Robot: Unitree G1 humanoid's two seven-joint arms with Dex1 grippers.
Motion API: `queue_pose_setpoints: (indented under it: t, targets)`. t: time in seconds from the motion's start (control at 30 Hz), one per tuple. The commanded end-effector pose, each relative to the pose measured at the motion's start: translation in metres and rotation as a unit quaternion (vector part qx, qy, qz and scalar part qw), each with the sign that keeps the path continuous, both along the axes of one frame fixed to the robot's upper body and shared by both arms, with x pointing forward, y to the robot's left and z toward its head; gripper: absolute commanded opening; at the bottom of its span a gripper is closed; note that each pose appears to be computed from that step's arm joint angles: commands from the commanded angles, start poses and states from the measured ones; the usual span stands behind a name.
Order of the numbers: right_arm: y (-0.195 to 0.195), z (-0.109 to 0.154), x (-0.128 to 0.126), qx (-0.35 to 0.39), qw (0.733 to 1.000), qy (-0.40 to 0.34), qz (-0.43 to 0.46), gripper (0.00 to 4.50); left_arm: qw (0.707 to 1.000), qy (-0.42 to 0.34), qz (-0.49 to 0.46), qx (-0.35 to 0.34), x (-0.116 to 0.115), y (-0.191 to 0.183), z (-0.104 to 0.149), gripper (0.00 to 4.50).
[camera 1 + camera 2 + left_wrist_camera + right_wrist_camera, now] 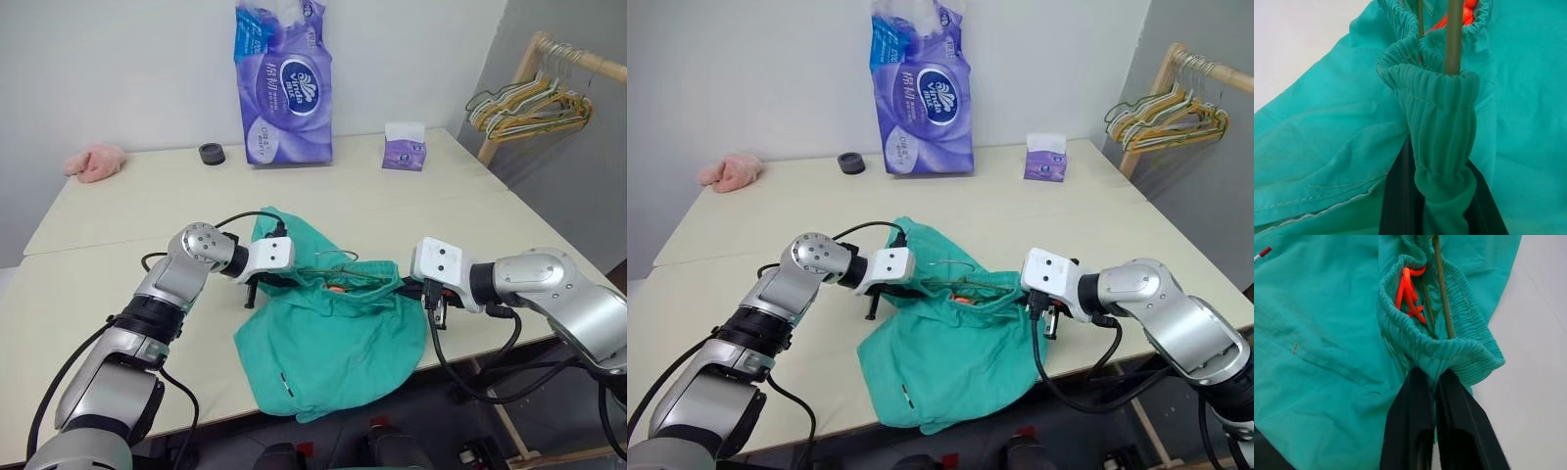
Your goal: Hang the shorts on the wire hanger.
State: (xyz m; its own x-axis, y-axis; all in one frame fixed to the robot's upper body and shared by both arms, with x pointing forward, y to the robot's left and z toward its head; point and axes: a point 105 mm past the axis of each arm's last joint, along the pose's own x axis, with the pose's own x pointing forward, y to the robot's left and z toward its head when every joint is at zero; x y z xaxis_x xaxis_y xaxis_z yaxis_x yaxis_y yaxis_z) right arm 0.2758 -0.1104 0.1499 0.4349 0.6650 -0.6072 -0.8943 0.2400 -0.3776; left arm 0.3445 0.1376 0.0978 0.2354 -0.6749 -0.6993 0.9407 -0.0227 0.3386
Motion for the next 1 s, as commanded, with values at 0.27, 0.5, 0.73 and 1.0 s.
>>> queue_pose_setpoints:
  t: [0.27,0.5,0.73,1.0]
  targets:
    - [-0.02,0.014,-0.012,0.008,1.0,0.004,-0.027,3.76,1.0,-0.017,-0.011,-0.021,-0.004,-0.013,0.007,0.0]
    - [-0.051,-0.001,-0.021,0.031,0.99,0.059,-0.121,4.48,0.999,-0.015,-0.017,-0.027,-0.006,-0.017,0.006,0.0]
    - [-0.055,-0.022,-0.013,0.071,0.978,0.093,-0.173,4.48,0.999,-0.013,-0.03,-0.026,-0.006,-0.021,0.006,0.0]
    - [-0.038,-0.045,0.013,0.071,0.978,0.126,-0.153,4.48,0.999,-0.016,-0.037,-0.026,-0.005,-0.023,0.008,0.0]
